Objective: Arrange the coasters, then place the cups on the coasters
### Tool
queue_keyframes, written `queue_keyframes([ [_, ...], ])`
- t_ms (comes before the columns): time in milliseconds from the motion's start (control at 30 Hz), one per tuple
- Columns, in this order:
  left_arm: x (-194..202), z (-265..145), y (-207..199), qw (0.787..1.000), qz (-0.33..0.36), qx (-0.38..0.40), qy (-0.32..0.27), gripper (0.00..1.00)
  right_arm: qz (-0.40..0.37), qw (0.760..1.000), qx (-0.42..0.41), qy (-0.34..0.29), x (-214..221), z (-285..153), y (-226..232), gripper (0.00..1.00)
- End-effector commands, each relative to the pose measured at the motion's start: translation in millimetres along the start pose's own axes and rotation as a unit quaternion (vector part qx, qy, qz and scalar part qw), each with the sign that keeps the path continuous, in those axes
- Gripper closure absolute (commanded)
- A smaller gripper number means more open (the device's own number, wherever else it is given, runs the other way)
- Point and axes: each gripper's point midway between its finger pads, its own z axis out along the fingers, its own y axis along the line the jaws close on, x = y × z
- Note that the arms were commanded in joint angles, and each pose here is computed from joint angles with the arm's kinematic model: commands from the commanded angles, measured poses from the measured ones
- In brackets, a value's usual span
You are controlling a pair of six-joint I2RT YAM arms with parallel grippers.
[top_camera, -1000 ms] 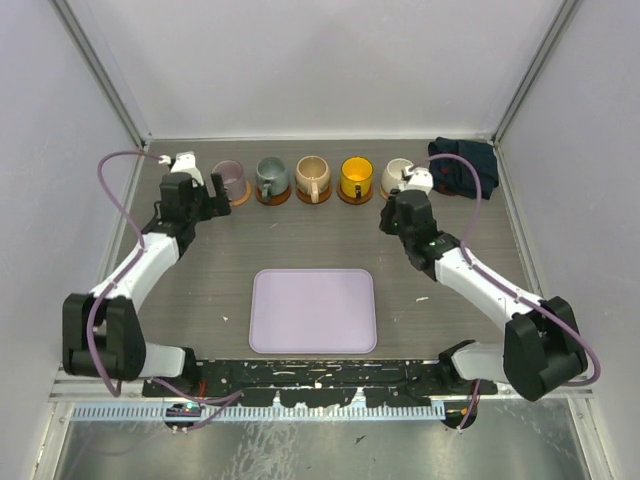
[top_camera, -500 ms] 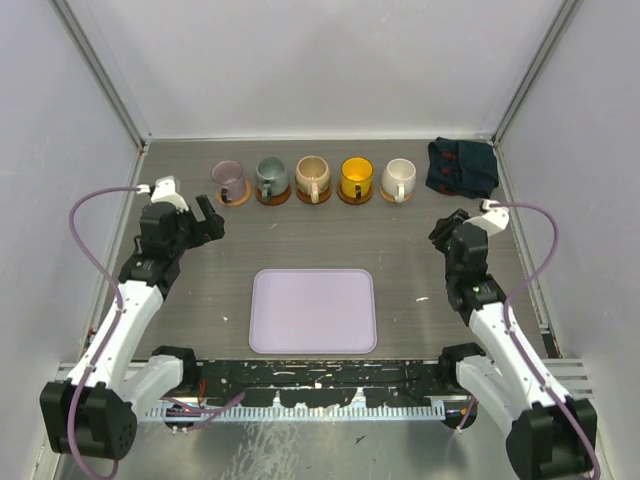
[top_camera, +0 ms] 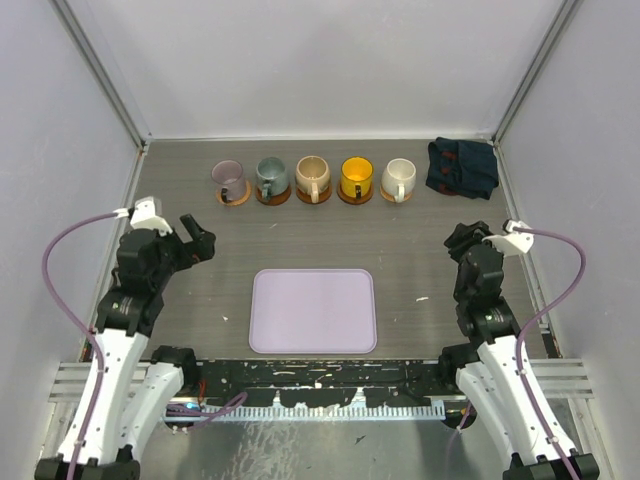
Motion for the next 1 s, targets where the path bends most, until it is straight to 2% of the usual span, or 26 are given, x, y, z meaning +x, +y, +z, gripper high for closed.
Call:
queue_keyframes([
  [0,-17,-25,5,0.999,0.001,-0.015,-0.041,0.02,-0.004,1.0,0.018,-0.017,-11,-2,-6,0.49],
  [233,-3,-34,19,0.999,0.002,-0.048,-0.019,0.02,-0.007,1.0,0.021,-0.012,-7,0,-7,0.47],
  [467,-5,-39,20,0.998,-0.004,-0.042,-0.043,0.02,-0.009,1.0,0.02,-0.012,-8,-1,-7,0.46],
  [967,4,-34,21,0.998,-0.008,-0.037,-0.042,0.02,-0.014,1.0,0.021,-0.006,-4,0,-8,0.45],
])
